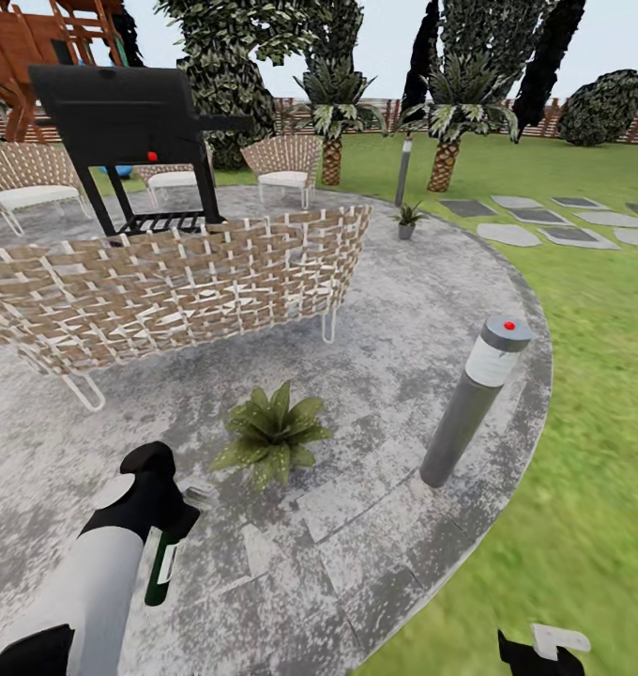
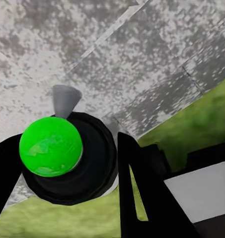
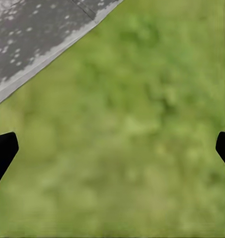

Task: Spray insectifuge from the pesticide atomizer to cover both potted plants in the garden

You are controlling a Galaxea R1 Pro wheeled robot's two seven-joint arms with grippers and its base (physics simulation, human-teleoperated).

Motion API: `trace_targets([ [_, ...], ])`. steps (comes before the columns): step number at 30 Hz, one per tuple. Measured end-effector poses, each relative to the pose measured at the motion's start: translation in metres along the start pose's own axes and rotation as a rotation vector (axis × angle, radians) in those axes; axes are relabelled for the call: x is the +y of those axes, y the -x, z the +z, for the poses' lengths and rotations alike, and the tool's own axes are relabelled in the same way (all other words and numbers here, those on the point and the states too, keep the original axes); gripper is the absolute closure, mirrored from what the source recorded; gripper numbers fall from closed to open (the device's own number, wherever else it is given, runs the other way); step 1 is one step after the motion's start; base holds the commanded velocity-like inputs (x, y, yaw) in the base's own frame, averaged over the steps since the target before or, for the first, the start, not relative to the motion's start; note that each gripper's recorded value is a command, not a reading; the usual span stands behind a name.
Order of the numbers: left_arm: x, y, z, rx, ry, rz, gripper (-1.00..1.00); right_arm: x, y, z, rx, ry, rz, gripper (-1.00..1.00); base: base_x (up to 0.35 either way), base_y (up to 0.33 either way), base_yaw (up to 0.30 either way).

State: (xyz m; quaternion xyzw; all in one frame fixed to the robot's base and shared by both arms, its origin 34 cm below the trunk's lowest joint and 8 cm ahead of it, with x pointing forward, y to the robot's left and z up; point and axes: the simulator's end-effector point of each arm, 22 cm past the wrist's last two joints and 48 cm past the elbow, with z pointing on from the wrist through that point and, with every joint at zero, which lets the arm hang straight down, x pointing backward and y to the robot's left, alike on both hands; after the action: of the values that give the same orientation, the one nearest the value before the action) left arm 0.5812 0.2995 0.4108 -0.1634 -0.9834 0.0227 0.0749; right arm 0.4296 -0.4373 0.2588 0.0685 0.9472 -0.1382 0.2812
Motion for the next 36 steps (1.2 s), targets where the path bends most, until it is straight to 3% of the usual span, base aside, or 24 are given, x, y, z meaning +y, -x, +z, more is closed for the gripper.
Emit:
trace_targets([
  [2,0.006,-0.004,0.0,-0.006,-0.01,-0.027,1.0,0.0,0.0,0.0,-0.001,0.001,0.0,-1.0,-0.27,0.222,-0.264],
  [4,0.011,-0.005,0.001,-0.007,-0.007,-0.028,1.0,0.0,0.0,0.0,0.0,0.0,0.001,-1.0,-0.274,0.207,-0.264],
  [7,0.023,-0.013,0.005,-0.007,0.005,0.023,1.0,0.0,0.0,0.0,-0.001,0.0,0.001,-1.0,-0.28,0.187,-0.264],
  [9,0.017,-0.029,0.022,0.0,-0.025,0.053,1.0,0.0,0.0,0.0,-0.001,0.001,0.0,-1.0,-0.285,0.171,-0.264],
  [11,0.01,-0.035,0.031,-0.026,-0.065,0.086,1.0,0.001,0.0,0.0,-0.001,0.001,0.0,-1.0,-0.293,0.157,-0.264],
  [15,0.0,-0.034,0.047,-0.145,-0.124,0.191,1.0,0.001,0.0,0.0,-0.001,0.001,0.0,-1.0,-0.297,0.155,-0.124],
  [18,-0.008,-0.025,0.054,-0.233,-0.144,0.218,1.0,0.002,0.0,0.0,-0.001,0.003,0.001,-1.0,-0.297,0.172,-0.01],
  [20,-0.01,-0.024,0.054,-0.243,-0.148,0.223,1.0,0.003,0.0,0.0,-0.001,0.003,0.002,-1.0,-0.288,0.21,-0.001],
  [22,-0.015,-0.017,0.054,-0.283,-0.151,0.277,1.0,0.003,0.0,0.0,-0.001,0.007,0.002,-1.0,-0.278,0.232,0.0],
  [24,-0.031,-0.023,0.063,-0.314,-0.206,0.283,1.0,0.005,0.0,0.0,-0.002,0.01,0.002,-1.0,-0.278,0.22,0.0],
  [25,-0.036,-0.021,0.064,-0.34,-0.22,0.307,1.0,0.01,0.0,-0.001,-0.001,0.016,0.003,-1.0,-0.278,0.217,0.0],
  [29,-0.041,-0.017,0.064,-0.373,-0.226,0.343,1.0,0.023,0.0,-0.002,-0.002,0.037,-0.004,-1.0,-0.199,0.156,0.0],
  [31,-0.046,-0.016,0.064,-0.384,-0.232,0.359,1.0,0.034,0.013,0.0,-0.034,0.068,-0.046,-1.0,-0.041,0.032,0.0],
  [33,-0.055,-0.014,0.068,-0.413,-0.25,0.412,1.0,0.069,0.05,0.001,-0.128,0.168,-0.198,-1.0,-0.012,0.009,0.0],
  [36,-0.064,-0.014,0.075,-0.447,-0.256,0.477,1.0,0.117,0.079,-0.007,-0.225,0.292,-0.368,-1.0,-0.003,0.002,0.0],
])
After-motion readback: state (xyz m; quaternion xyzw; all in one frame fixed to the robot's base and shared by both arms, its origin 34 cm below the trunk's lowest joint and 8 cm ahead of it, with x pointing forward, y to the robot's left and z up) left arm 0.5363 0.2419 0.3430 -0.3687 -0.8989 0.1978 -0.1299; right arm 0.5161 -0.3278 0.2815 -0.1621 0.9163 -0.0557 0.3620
